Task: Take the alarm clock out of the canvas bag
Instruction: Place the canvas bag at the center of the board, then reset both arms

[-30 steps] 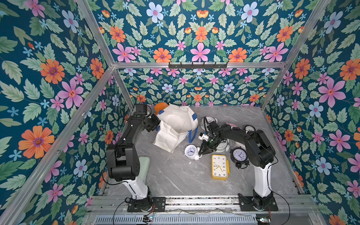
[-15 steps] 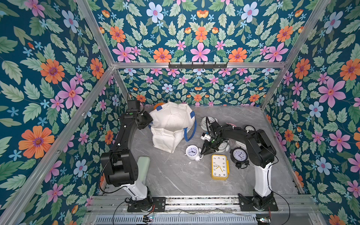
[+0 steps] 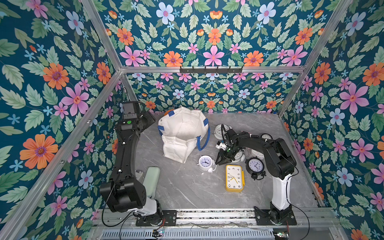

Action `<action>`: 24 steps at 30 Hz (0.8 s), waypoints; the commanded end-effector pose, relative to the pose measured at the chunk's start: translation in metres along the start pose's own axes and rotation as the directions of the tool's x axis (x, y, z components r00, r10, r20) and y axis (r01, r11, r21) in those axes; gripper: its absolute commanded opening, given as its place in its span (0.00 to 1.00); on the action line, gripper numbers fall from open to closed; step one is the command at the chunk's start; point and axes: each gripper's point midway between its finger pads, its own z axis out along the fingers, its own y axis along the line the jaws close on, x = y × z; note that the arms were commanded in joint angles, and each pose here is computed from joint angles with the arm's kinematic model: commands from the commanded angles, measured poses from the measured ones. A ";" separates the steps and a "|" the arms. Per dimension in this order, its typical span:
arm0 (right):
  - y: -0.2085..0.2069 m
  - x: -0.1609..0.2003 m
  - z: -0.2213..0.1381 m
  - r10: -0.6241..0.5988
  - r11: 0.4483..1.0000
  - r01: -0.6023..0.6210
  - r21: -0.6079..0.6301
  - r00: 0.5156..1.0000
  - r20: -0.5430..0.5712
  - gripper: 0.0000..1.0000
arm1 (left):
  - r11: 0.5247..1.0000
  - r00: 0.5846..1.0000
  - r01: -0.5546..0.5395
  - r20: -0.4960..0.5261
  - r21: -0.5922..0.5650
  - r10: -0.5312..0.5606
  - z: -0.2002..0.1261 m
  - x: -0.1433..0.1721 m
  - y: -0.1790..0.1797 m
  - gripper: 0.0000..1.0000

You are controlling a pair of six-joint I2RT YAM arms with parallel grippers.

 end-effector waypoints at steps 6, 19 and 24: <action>0.038 -0.004 -0.049 -0.159 0.987 0.156 0.036 0.980 0.118 0.33 | 0.994 0.936 -0.101 0.342 0.050 0.077 -0.022 -0.027 0.002 0.71; 0.050 -0.021 -0.184 -0.356 0.934 0.251 0.255 0.728 0.586 0.53 | 0.961 0.798 0.073 0.594 -0.267 0.104 -0.026 0.009 0.109 0.79; -0.003 -0.032 -0.248 -0.257 0.958 0.032 0.284 0.533 0.806 0.72 | 0.934 0.745 0.119 0.653 -0.336 0.140 -0.022 0.036 0.144 0.81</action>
